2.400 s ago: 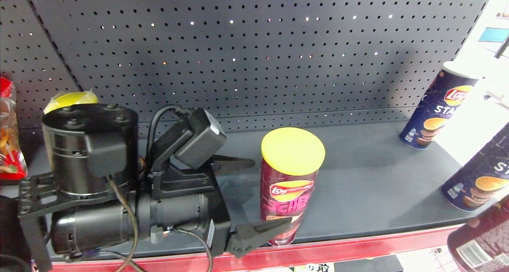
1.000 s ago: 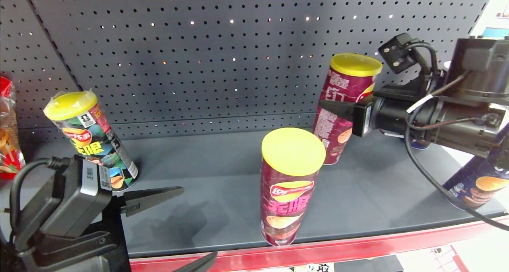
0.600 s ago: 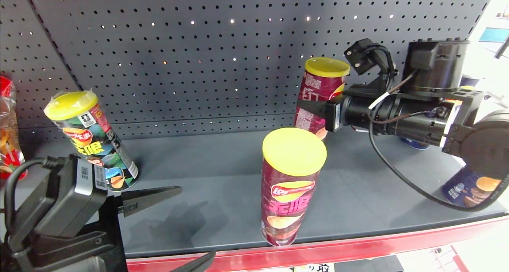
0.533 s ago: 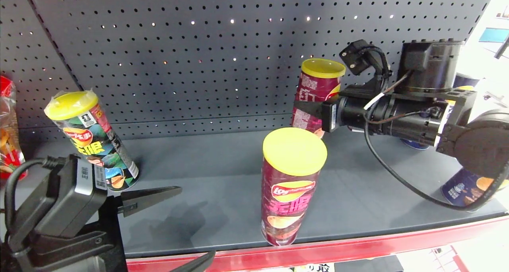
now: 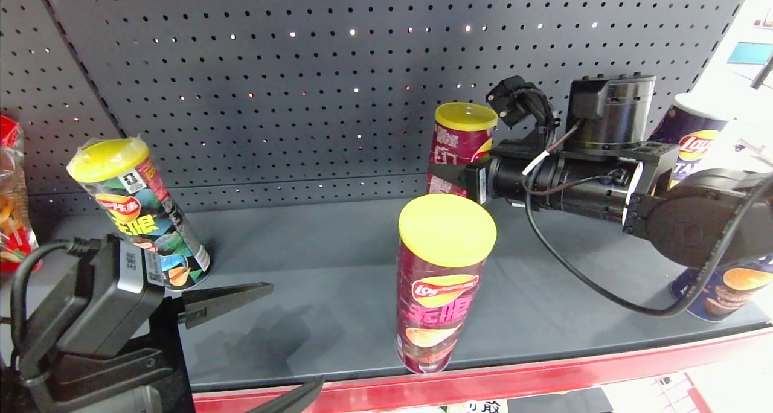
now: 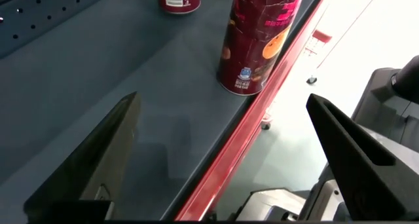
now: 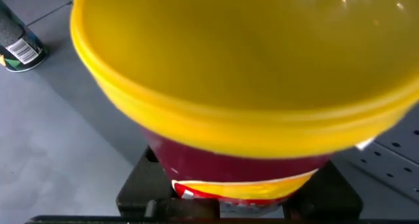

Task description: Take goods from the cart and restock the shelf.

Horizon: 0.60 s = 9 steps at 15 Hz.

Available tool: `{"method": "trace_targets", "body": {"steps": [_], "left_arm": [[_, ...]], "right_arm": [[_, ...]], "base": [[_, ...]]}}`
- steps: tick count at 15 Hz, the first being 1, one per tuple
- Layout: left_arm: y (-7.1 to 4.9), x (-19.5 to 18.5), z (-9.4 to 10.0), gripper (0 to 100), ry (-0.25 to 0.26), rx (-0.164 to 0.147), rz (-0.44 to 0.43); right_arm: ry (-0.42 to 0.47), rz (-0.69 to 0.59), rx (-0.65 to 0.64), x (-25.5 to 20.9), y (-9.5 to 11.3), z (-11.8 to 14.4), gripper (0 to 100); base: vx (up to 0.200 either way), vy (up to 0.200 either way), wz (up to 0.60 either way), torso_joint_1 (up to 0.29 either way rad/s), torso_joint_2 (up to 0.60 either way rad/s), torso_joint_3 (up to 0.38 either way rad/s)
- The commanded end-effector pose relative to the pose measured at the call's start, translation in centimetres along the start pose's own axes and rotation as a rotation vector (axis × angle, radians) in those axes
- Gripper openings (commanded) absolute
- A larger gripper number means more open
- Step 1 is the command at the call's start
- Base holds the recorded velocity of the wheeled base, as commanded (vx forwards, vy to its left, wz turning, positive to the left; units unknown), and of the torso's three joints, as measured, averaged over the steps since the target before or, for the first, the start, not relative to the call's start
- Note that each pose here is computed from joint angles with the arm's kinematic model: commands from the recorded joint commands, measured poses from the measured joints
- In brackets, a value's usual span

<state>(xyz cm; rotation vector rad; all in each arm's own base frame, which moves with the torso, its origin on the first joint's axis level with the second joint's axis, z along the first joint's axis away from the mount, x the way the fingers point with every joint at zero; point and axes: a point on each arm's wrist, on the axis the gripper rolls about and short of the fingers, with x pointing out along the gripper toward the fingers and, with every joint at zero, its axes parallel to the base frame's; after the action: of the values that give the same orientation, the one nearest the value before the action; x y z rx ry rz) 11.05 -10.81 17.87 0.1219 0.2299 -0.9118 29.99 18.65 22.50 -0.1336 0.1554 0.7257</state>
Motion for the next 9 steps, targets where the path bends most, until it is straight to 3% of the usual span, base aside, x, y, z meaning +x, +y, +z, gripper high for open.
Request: {"method": "trace_targets", "body": {"steps": [1,4,5,9], "left_arm": [[0.02,0.14,-0.03,100,0.005,-0.002,-0.001],[0.02,0.21,-0.07,100,0.008,-0.002,-0.001],[0.02,0.21,-0.07,100,0.008,-0.002,-0.001],[0.02,0.20,-0.11,100,0.009,-0.003,-0.001]], "right_arm": [[0.003,0.001,0.000,0.07,0.03,-0.10,0],[0.007,0.000,0.000,0.11,0.02,-0.19,0],[0.010,0.000,0.001,0.11,0.03,-0.28,100],[0.008,0.008,0.007,-0.06,0.37,-0.11,100]], "base": [[0.000,0.000,0.00,0.000,0.00,0.000],[0.000,0.000,0.00,0.000,0.00,0.000],[0.000,0.000,0.00,0.000,0.00,0.000],[0.000,0.000,0.00,0.000,0.00,0.000]]}}
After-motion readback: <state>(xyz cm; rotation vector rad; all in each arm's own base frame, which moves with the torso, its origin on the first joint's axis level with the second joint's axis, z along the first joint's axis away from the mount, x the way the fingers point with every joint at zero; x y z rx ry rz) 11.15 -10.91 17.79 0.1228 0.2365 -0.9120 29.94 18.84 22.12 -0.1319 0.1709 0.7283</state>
